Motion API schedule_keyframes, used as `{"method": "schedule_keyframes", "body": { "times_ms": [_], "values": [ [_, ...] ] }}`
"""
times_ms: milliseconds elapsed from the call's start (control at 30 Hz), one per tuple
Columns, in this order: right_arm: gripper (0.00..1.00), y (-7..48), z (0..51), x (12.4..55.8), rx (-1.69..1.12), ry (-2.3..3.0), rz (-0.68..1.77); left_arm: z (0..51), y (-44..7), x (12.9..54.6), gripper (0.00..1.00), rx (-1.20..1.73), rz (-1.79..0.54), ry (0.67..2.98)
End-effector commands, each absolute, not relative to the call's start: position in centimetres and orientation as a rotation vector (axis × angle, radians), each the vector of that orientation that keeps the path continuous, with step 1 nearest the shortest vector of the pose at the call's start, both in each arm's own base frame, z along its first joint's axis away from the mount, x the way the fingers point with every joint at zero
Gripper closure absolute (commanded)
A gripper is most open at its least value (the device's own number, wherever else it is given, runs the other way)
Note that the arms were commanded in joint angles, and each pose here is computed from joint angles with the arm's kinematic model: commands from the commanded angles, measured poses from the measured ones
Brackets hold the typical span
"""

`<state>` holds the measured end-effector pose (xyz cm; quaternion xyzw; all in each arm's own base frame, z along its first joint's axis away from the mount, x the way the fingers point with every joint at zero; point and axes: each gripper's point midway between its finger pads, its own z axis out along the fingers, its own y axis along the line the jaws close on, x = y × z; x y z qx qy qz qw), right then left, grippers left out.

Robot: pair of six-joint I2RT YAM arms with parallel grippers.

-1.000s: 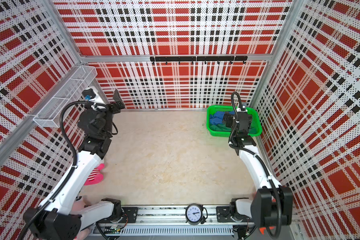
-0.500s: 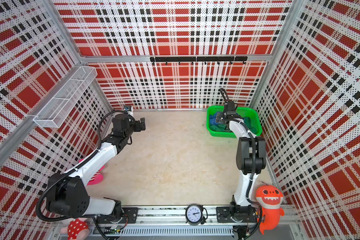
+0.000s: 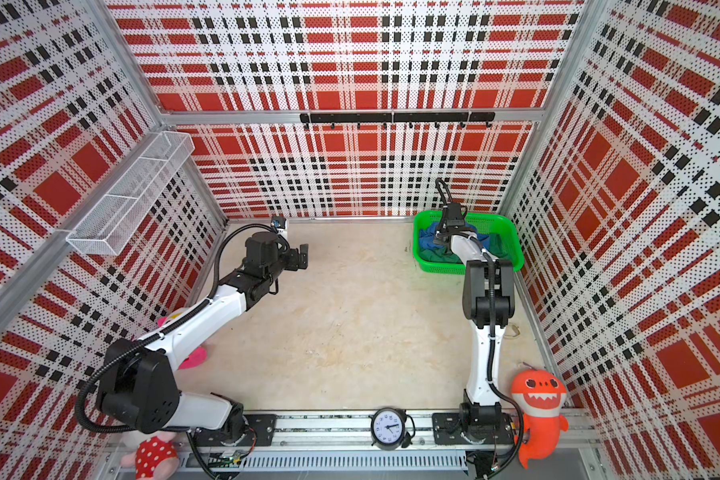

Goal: Fold and stack the tank tops
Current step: 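Reach the right gripper into the green basket and grasp the blue tank top, then lift the blue tank top out and drop it on the table center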

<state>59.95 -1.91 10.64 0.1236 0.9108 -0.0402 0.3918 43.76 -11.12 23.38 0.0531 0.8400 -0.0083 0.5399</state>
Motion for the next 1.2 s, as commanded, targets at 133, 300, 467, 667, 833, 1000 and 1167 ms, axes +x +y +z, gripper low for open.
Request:
{"method": "schedule_keyframes", "body": {
  "times_ms": [133,300,467,667,833,1000,1167],
  "values": [
    [1.0,-3.7,21.3,58.5,0.241,2.124,-0.224,25.7,-10.2,43.4,0.02,0.127,0.05,1.954],
    [1.0,-3.9,25.2,56.3,0.198,2.098,-0.258,26.1,-10.6,43.3,0.02,0.133,0.022,1.946],
    [1.0,-2.7,30.2,53.6,0.184,2.02,-0.179,26.4,-10.5,43.1,0.02,0.134,0.021,1.94],
    [1.0,1.9,40.6,49.7,0.084,1.847,-0.033,26.2,-10.9,43.2,0.02,0.142,-0.003,1.947],
    [1.0,9.2,46.5,45.5,-0.104,1.757,0.049,26.0,-11.9,43.2,0.02,0.155,-0.075,1.954],
    [1.0,16.6,47.5,42.0,-0.257,1.741,0.328,26.2,-12.1,43.4,0.02,0.145,-0.148,1.955],
    [1.0,23.8,40.6,41.2,-0.377,1.868,0.553,26.8,-11.0,43.8,0.02,0.091,-0.226,1.941]
  ]
}}
